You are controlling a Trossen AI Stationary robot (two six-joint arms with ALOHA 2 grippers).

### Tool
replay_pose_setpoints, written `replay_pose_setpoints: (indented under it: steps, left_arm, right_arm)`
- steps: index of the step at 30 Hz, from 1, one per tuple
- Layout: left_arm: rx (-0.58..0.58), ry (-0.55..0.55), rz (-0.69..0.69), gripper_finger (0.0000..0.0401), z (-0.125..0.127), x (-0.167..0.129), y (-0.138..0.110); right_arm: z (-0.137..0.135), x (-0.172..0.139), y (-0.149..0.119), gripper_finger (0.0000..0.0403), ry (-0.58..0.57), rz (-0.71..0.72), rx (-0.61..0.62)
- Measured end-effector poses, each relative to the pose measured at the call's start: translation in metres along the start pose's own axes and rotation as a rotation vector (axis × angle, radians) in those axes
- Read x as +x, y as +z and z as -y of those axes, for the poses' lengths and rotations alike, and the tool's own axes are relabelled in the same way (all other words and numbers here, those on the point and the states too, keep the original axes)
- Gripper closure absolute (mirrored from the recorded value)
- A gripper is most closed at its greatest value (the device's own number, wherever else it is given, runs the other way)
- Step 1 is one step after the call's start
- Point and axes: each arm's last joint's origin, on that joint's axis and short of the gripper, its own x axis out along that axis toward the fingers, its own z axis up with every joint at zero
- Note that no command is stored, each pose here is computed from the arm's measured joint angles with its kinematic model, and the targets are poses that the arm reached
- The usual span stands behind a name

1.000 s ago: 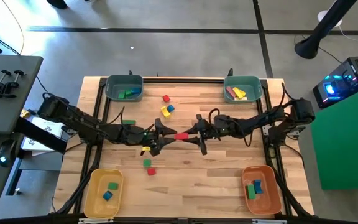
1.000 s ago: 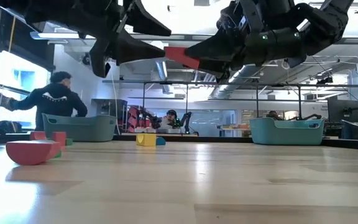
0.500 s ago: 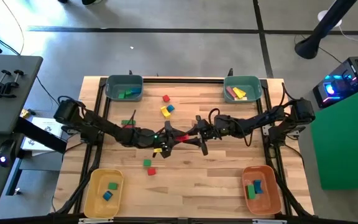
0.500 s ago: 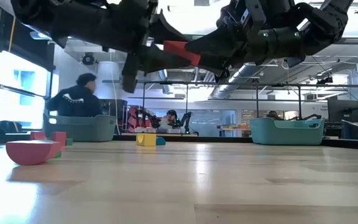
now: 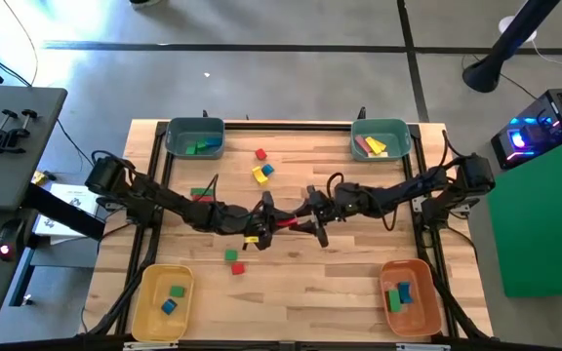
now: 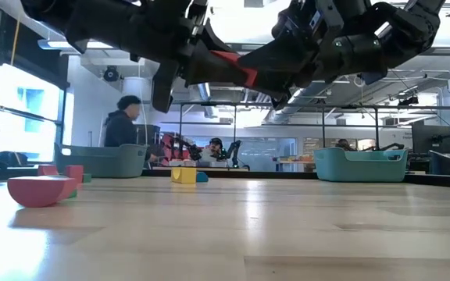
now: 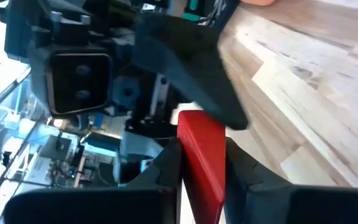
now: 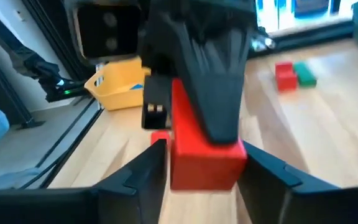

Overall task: Sort blocks by size
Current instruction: Put the red triangular block into the blue bin

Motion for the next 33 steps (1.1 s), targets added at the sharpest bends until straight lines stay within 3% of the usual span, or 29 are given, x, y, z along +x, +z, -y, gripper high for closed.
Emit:
replay_pose_setpoints:
  steps: [9, 13, 17, 22, 26, 33]
  left_arm:
    - [-0.075, 0.062, -0.073, 0.0355, 0.009, -0.011, 0.016]
    - [-0.14, 0.197, -0.242, 0.0355, -0.001, -0.026, 0.02]
    - [-0.316, 0.352, -0.405, 0.0355, -0.035, -0.048, 0.007]
    - [-0.667, 0.497, -0.597, 0.0355, -0.097, -0.08, -0.039]
    - [-0.966, 0.435, -0.844, 0.0355, -0.139, -0.102, -0.098]
    - [-1.181, 0.355, -1.337, 0.0355, -0.159, -0.119, -0.199]
  right_arm:
    - [0.006, -0.006, -0.005, 0.0184, 0.159, -0.147, 0.187]
    - [0.014, -0.014, -0.009, 0.0182, 0.032, -0.234, 0.23]
    - [0.02, -0.019, -0.012, 0.0182, -0.131, -0.266, 0.221]
    - [0.021, -0.019, -0.012, 0.0181, -0.178, -0.257, 0.177]
    - [0.021, -0.019, -0.012, 0.0181, -0.175, -0.257, 0.172]
    - [0.02, -0.019, -0.012, 0.0181, -0.171, -0.254, 0.147]
